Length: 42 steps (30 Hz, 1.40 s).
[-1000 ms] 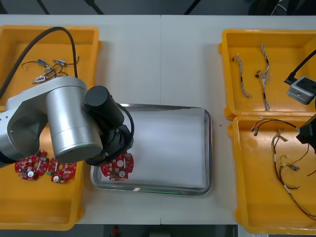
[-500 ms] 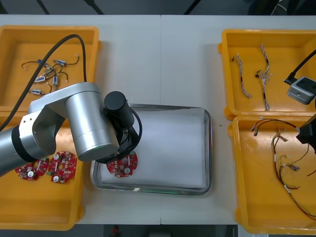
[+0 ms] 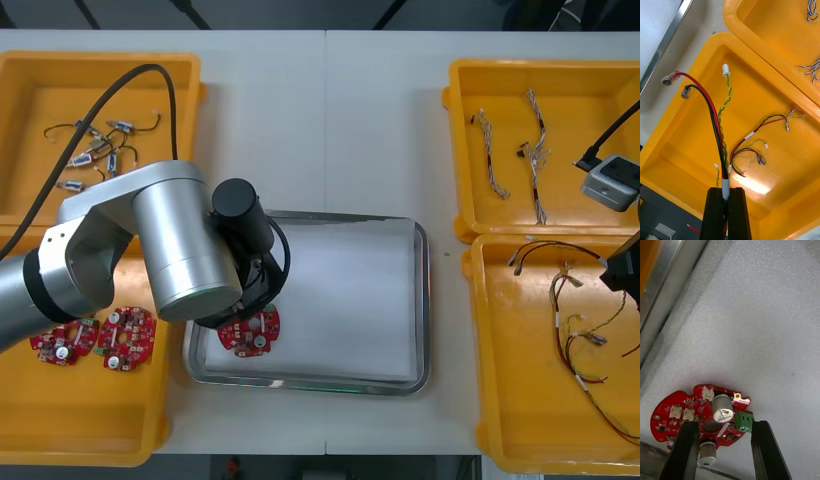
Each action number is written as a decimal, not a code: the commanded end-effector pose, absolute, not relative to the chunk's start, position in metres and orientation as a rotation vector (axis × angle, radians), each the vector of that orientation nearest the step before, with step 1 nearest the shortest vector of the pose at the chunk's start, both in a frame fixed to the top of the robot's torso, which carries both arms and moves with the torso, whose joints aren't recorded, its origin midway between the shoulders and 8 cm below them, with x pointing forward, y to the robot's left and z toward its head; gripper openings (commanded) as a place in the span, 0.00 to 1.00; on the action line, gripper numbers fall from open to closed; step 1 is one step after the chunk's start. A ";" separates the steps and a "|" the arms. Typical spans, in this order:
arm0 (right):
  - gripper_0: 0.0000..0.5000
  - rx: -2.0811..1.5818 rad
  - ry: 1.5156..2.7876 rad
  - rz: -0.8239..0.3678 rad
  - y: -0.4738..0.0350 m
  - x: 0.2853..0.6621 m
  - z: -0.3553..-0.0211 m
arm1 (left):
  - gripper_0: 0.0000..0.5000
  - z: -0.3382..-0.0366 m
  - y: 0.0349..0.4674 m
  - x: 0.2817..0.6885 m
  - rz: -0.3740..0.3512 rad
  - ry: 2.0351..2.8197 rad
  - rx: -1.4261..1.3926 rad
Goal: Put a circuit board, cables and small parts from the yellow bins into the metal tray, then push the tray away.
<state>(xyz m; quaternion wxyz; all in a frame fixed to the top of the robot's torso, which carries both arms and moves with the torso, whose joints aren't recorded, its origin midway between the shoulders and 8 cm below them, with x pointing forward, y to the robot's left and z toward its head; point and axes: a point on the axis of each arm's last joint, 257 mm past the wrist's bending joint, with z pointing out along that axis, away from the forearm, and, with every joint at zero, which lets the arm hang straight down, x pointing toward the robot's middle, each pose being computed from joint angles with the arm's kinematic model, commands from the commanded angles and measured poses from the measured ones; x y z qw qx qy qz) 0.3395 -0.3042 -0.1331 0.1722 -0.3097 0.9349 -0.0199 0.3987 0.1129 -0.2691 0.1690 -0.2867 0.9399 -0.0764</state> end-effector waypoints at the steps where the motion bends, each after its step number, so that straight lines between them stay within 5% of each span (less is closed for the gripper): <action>1: 0.00 -0.871 2.627 -0.070 -0.298 0.343 -0.126 | 0.84 -0.228 0.106 0.408 -0.284 2.649 -0.787; 9: 0.00 -0.871 2.627 -0.070 -0.298 0.343 -0.126 | 1.00 -0.170 0.122 0.399 -0.378 2.654 -0.777; 14: 0.00 -0.879 2.679 -0.059 -0.301 0.334 -0.140 | 1.00 -0.131 0.149 0.398 -0.406 2.631 -0.794; 26: 0.00 -1.120 2.500 -0.126 -0.263 0.332 -0.138 | 1.00 -0.069 0.257 0.405 -0.265 2.658 -0.869; 42: 0.00 -1.533 2.274 -0.098 -0.174 0.333 -0.157 | 1.00 -0.051 0.364 0.468 -0.248 2.565 -0.997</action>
